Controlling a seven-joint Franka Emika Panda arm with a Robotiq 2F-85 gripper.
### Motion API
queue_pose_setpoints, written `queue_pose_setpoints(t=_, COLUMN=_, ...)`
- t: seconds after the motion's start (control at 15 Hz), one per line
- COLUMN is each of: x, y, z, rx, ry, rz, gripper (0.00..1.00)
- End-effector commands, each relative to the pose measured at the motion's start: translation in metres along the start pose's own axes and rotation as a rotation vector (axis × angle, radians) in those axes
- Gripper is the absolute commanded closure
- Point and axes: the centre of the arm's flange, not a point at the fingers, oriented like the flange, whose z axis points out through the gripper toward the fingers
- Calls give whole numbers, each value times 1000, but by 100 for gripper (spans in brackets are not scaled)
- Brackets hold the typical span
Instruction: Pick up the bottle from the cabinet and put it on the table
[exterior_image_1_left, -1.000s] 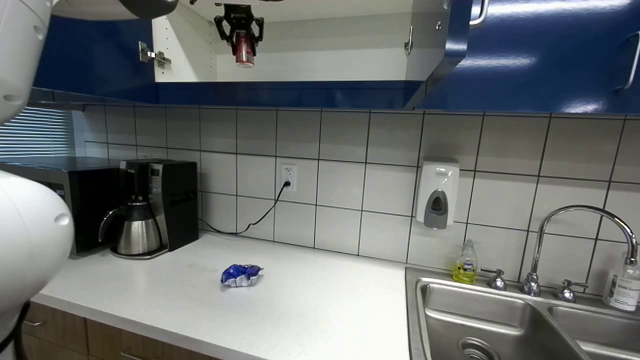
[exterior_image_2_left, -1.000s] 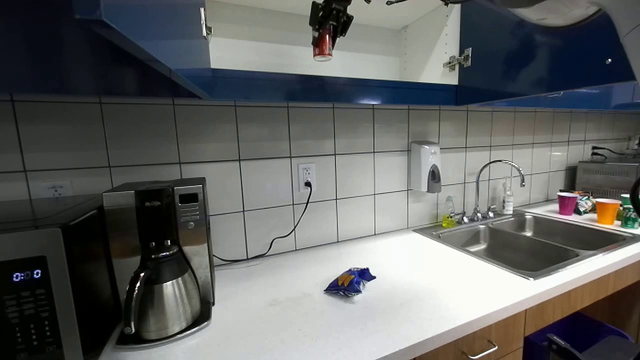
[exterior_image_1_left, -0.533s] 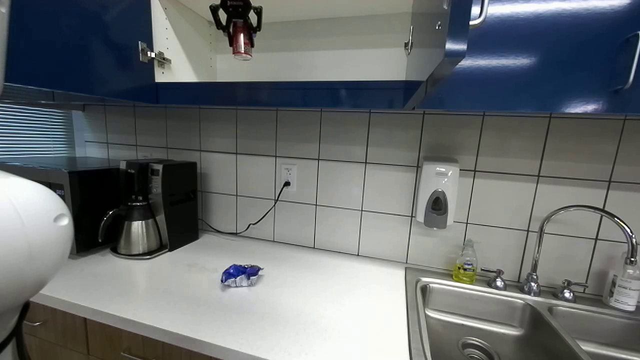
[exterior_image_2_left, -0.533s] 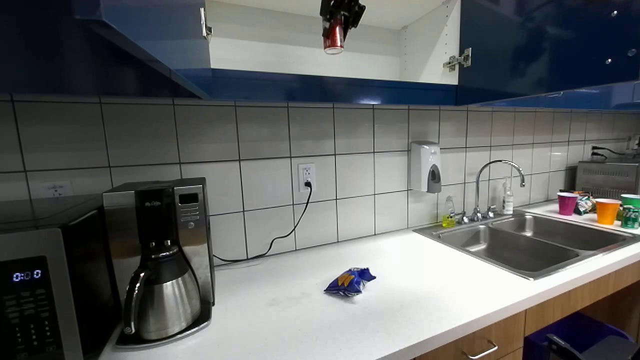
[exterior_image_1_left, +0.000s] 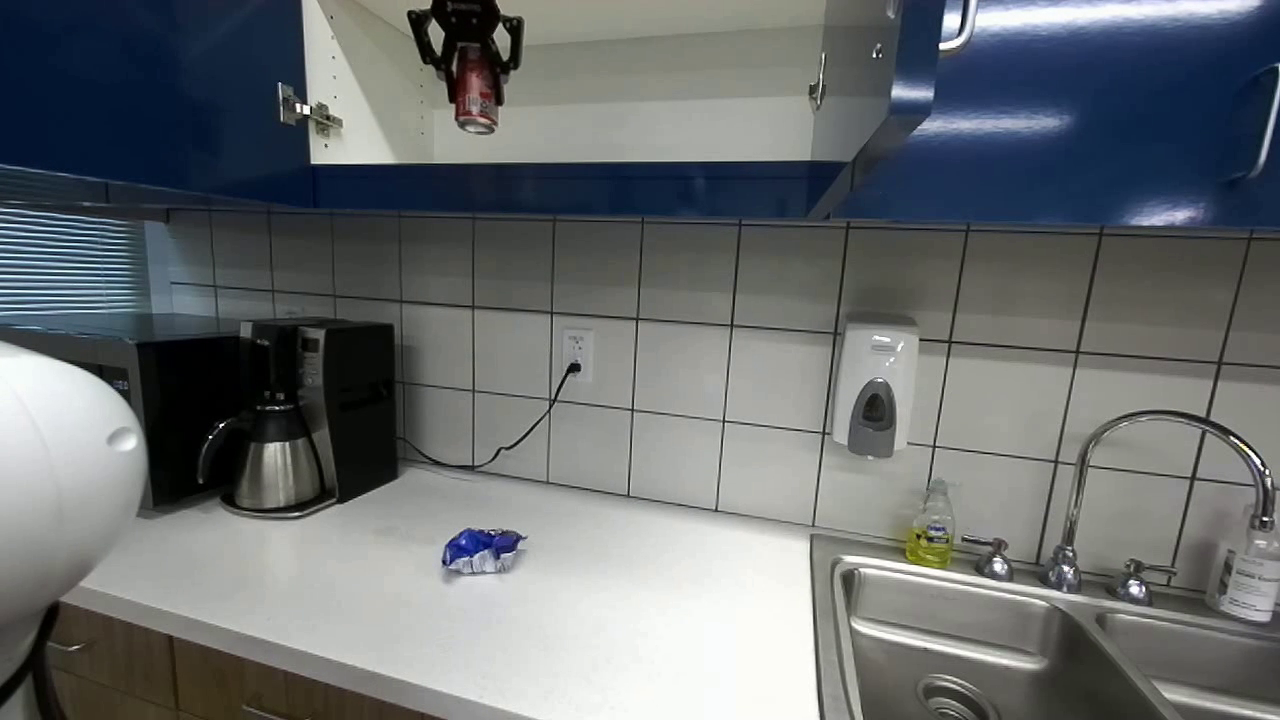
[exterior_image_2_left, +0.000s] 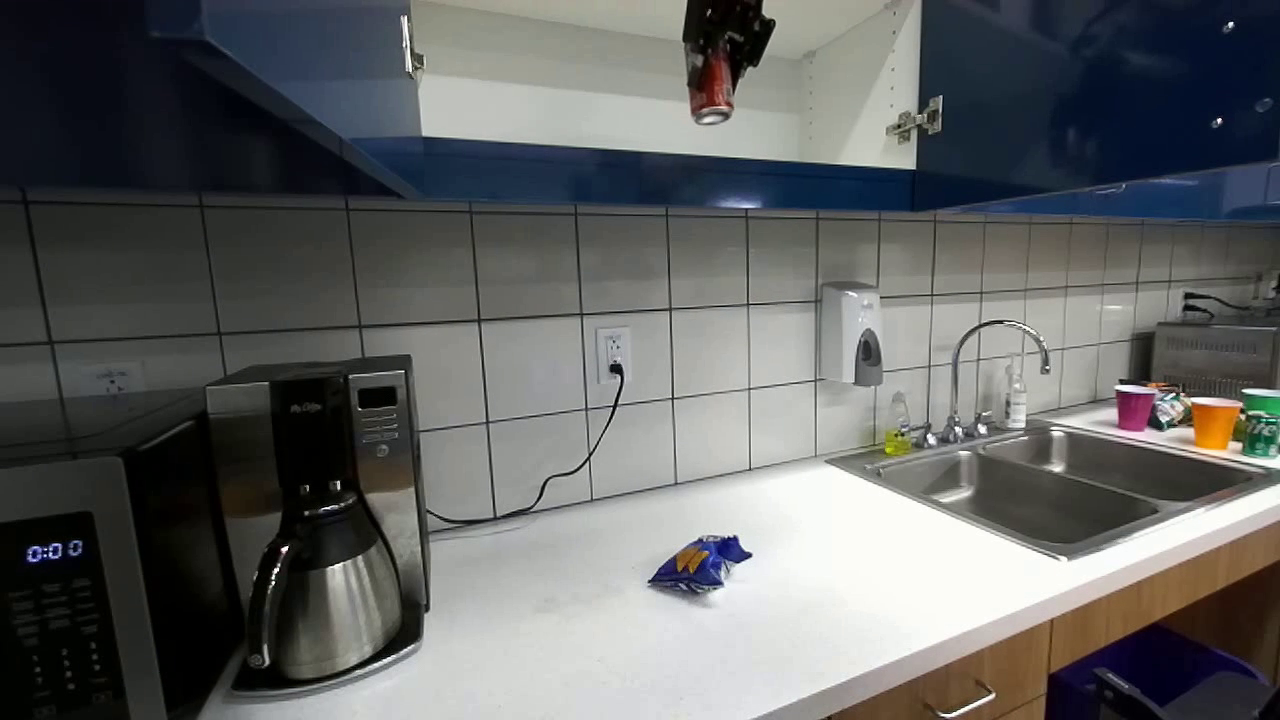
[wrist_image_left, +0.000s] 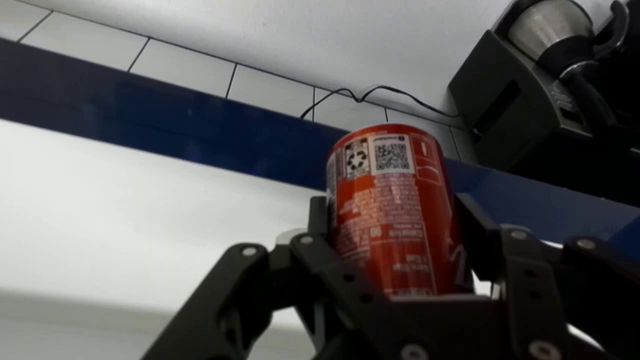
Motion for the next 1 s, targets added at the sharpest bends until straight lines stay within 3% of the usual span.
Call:
queue_pose_setpoints(t=0.0, x=-67, y=11, z=11, rx=26, ry=-20, rz=-5, gripper=62)
queue_pose_setpoints(t=0.47, x=-130, y=41, z=47, rx=37, ry=-103, rz=22, gripper=62)
queue_pose_setpoints(t=0.93, x=-167, y=62, z=90, rx=46, ry=-133, rz=50, gripper=62)
